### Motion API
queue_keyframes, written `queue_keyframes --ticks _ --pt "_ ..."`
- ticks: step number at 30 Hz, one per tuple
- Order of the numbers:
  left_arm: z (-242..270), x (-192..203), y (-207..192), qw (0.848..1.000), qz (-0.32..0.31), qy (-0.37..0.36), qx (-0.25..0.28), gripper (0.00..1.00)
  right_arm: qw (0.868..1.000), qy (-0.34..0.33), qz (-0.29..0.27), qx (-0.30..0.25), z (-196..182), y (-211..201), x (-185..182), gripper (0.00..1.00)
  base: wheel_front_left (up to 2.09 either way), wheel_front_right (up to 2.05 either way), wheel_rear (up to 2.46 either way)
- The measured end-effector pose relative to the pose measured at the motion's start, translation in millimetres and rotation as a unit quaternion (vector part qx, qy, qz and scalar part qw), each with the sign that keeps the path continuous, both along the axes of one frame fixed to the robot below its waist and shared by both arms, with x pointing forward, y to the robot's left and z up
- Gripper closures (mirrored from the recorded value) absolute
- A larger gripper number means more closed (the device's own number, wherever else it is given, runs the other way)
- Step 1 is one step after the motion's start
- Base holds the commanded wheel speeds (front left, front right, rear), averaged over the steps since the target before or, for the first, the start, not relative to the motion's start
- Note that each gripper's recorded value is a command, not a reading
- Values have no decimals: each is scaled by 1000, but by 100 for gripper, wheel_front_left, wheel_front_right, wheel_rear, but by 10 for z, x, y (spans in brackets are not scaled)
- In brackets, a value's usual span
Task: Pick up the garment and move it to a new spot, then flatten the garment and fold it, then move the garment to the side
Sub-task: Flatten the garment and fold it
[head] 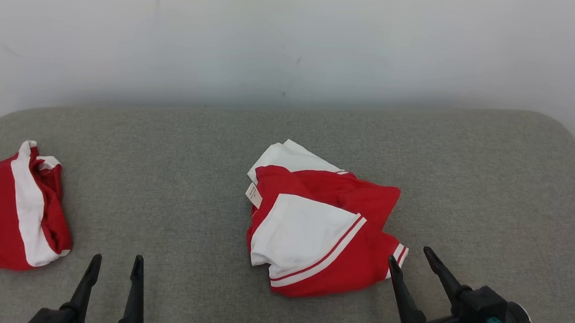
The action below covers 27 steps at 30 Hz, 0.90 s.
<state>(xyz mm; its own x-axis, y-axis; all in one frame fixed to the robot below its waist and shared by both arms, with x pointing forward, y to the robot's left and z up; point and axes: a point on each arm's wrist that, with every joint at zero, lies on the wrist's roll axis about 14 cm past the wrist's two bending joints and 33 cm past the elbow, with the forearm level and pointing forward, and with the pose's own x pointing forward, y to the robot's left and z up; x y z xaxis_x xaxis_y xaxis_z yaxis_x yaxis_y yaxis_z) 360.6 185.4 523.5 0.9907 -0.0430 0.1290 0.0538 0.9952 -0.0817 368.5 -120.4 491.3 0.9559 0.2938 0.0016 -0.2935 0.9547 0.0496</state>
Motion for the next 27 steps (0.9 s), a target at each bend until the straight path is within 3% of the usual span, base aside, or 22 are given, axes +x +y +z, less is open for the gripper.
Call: queue_keyframes --ticks 12,21,22,23,27 --pt "-127 18 55 1000 15 18 -19 0 990 24 100 -97 67 365 620 0 0 0 0" --pt "-266 -18 201 998 42 39 -29 0 971 106 151 -149 -339 529 836 0 0 0 0" --pt "-266 -18 201 998 42 39 -29 0 971 106 151 -149 -339 529 836 23 0 0 0" --pt "-293 -31 238 997 49 43 -29 0 969 116 161 -147 -398 580 837 100 0 0 0" --pt "-320 -30 288 997 58 46 -30 0 970 102 174 -137 -386 626 835 100 0 0 0"
